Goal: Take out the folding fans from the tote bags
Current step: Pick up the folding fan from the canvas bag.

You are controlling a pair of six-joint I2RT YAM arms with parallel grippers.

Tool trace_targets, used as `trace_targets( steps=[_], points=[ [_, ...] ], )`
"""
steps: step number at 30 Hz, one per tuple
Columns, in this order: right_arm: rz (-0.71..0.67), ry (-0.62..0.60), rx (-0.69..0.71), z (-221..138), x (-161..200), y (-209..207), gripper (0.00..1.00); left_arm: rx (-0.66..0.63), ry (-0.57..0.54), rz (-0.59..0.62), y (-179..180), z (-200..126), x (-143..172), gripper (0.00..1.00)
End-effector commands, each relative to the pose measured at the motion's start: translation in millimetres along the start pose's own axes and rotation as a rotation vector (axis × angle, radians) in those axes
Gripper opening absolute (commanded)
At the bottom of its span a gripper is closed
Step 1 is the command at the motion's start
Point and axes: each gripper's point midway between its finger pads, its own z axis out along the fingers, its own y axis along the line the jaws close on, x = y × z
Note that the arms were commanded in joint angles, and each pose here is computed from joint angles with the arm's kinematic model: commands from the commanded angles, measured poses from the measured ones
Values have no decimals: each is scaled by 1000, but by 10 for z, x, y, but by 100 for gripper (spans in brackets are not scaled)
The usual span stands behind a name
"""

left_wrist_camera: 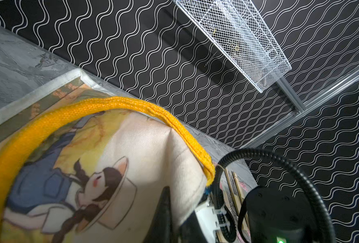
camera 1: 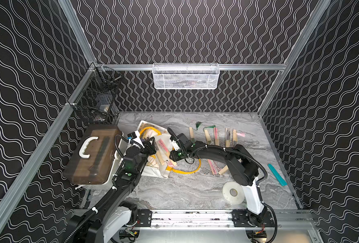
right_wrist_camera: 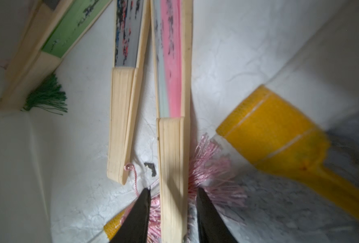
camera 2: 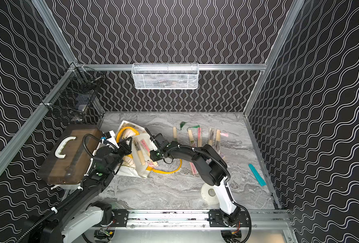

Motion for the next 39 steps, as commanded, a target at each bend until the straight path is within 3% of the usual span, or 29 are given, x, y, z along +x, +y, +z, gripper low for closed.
trace_targets(
  steps=[1,18,22,29,39],
  points=[
    [-127,-90,129,1,-107,-42,41,37,-25,-25,-86,1,-81,0],
    [-314,-93,336,362,-74,-91,46,55,-25,-32,-125,2,-90,0],
    [-311,-87,336,383,-38,-97,35,51,-28,-29,-124,-3,-103,0],
    [-286,-145,331,119,-163,-42,20,-5,-47,0,-29,-20,-135,0],
    [-195,-211,241,-564,-255,152,18,-57,-80,38,60,-64,-197,0]
  ],
)
